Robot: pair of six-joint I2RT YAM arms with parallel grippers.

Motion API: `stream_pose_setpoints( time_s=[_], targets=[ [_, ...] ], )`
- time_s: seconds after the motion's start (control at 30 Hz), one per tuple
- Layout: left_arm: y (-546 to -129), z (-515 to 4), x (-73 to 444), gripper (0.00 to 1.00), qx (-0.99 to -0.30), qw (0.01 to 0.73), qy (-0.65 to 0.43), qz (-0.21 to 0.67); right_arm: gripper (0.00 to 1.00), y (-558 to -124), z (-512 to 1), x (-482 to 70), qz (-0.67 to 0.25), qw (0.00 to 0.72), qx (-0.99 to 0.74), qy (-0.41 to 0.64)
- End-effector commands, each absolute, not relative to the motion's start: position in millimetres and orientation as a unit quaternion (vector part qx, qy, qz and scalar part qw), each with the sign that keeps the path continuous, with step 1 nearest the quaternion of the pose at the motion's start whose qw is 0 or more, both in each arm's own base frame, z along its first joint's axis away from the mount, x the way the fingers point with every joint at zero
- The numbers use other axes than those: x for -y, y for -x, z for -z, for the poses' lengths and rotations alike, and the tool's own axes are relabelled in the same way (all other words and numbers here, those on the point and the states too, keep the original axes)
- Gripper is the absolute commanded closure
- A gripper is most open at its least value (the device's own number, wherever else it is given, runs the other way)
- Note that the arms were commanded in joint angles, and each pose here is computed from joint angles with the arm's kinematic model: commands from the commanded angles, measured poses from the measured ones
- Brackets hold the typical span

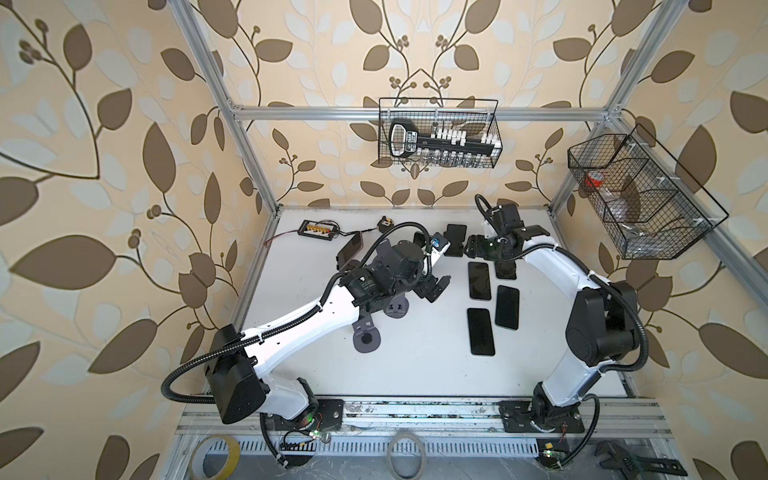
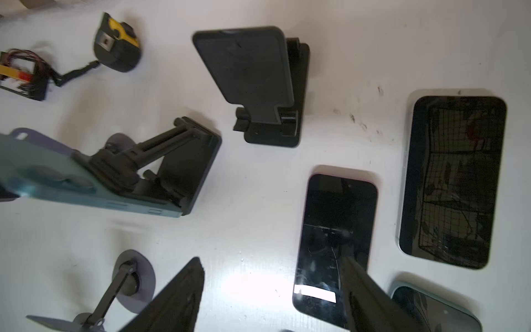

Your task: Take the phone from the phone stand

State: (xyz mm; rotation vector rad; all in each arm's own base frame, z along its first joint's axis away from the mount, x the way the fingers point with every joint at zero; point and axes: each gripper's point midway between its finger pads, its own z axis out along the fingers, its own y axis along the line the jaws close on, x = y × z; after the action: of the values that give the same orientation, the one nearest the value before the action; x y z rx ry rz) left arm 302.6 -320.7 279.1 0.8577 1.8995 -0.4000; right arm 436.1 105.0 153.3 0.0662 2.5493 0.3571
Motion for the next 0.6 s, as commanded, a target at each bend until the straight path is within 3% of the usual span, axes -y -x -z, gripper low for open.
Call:
stream_pose_setpoints(
  time_s=[0.0,0.57],
  targets=[
    [-315,-304,307,0.01,-0.766,0.523,-0.332,0.173,0.26,-436,-175,-121,-0.176,0.326,-0.929,0.0],
    [-389,-263,291,0.01,-0.809,0.48,-0.264,0.215,0.29,-415,-222,-143,-0.262,0.426,-0.865,0.047]
  ],
)
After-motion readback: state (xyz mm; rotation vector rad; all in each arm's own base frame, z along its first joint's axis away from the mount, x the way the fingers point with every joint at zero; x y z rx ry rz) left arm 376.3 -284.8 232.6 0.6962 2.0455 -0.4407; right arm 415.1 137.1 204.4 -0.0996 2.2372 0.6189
